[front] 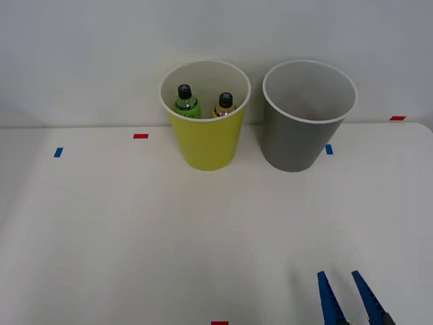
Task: Put cans in the gray bin, plastic bottles in the light green bin
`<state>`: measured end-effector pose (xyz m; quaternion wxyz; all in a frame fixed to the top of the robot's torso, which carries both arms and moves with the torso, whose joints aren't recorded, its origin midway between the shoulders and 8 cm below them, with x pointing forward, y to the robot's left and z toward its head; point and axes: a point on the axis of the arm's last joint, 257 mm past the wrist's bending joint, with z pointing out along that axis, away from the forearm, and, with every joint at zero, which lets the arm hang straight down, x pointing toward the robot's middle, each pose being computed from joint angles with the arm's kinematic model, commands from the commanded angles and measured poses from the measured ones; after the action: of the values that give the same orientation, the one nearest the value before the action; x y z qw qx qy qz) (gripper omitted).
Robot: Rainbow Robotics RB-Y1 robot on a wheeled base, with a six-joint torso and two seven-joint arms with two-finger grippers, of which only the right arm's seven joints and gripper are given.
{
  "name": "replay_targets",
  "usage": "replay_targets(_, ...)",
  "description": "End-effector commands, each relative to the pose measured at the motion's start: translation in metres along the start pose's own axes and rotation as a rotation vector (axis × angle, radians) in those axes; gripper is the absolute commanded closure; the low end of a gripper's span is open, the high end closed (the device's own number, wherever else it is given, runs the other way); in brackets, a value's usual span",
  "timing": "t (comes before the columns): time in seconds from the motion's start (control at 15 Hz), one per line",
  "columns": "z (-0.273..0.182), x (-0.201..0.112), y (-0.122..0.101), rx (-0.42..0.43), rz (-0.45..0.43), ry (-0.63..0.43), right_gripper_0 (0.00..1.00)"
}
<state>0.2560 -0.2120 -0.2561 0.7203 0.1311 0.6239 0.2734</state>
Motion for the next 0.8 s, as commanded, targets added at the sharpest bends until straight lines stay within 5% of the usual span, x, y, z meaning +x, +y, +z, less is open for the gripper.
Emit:
replay_targets(0.07, -0.004, 0.005, -0.009, 0.04, -0.064, -0.053, 0.0)
replay_targets(0.4, -0.013, 0.001, -0.006, 0.013, -0.084, -0.075, 0.0)
replay_targets(0.6, -0.022, -0.003, 0.009, -0.015, -0.253, -0.103, 0.0)
replay_targets(0.8, -0.029, -0.015, 0.007, 0.052, -0.37, -0.162, 0.0)
